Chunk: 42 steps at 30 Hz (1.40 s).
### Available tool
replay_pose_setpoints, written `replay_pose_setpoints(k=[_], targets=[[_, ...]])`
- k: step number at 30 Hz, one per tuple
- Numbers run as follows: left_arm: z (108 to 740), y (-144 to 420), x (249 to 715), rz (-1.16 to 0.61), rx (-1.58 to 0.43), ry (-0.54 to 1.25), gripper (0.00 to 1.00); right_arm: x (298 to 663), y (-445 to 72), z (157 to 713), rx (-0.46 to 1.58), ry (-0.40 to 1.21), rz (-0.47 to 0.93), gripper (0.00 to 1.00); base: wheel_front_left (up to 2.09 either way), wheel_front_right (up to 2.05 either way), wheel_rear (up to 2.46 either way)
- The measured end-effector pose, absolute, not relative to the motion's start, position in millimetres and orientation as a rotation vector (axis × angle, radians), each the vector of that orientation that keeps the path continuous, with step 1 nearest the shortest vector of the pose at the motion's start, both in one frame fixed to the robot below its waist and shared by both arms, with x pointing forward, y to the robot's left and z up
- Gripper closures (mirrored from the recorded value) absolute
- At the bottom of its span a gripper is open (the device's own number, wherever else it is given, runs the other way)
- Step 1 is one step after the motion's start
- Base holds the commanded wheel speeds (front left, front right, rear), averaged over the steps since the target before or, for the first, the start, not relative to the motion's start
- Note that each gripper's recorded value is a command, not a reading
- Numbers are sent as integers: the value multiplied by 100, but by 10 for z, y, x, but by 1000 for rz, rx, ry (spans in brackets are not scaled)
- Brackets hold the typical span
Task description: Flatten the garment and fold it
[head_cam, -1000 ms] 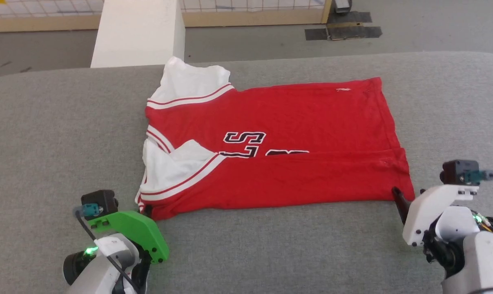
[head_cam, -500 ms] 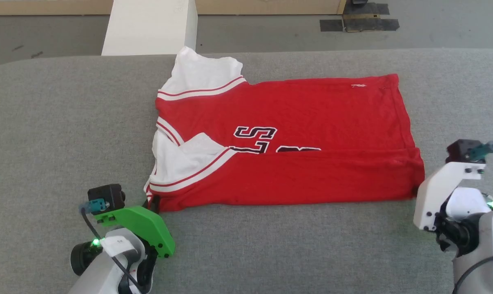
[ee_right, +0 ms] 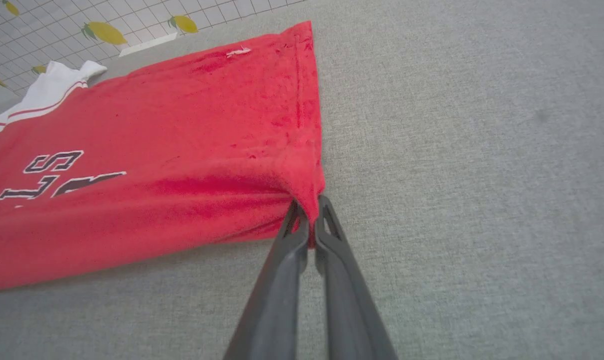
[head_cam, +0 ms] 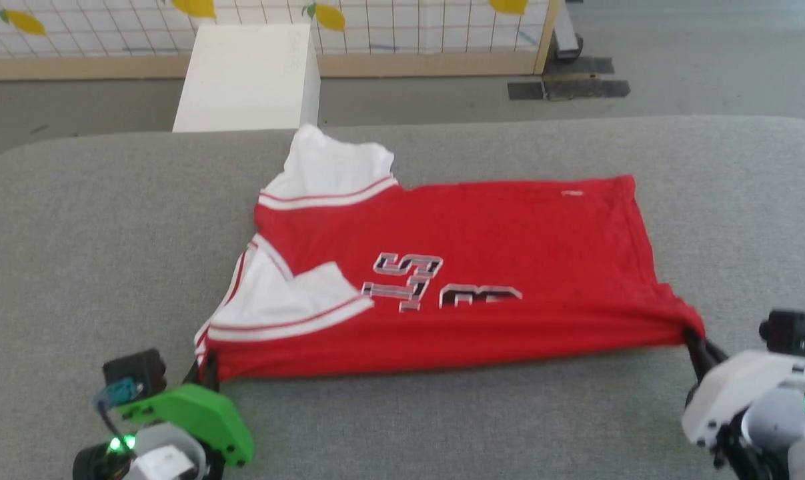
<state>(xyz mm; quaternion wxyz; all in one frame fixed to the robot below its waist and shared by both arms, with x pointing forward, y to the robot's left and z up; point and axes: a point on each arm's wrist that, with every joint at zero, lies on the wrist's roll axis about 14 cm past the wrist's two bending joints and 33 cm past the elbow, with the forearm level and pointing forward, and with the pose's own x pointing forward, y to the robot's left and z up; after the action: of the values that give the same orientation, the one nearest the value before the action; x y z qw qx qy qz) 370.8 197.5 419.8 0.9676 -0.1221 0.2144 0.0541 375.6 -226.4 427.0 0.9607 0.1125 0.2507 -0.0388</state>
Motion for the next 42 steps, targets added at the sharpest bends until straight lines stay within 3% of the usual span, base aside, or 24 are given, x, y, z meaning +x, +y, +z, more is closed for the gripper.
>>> replay_pose_setpoints(k=[14,23,24,25,27,35,42], targets=[[3862,2026,2857,143,-241,755,100,2843,-2260,3739,233,892,-85,100,0,0,0],[3732,1905,2835,118,-268,766,100,2761,-2249,3591,251,907,-91,100,0,0,0],[3733,1898,2855,120,-272,751,17,2774,-2254,3598,261,889,-95,91,0,0,0],[3739,1887,2872,122,-277,739,0,2797,-2255,3617,267,867,-96,62,0,0,0],[3777,1863,2934,118,-289,699,0,2853,-2245,3670,278,811,-95,0,0,0,0],[4188,1908,3370,83,-223,435,0,3261,-2183,4179,218,473,-64,0,0,0,0],[4692,1783,3925,-67,-96,207,0,3561,-2083,4598,132,220,-24,0,0,0,0]])
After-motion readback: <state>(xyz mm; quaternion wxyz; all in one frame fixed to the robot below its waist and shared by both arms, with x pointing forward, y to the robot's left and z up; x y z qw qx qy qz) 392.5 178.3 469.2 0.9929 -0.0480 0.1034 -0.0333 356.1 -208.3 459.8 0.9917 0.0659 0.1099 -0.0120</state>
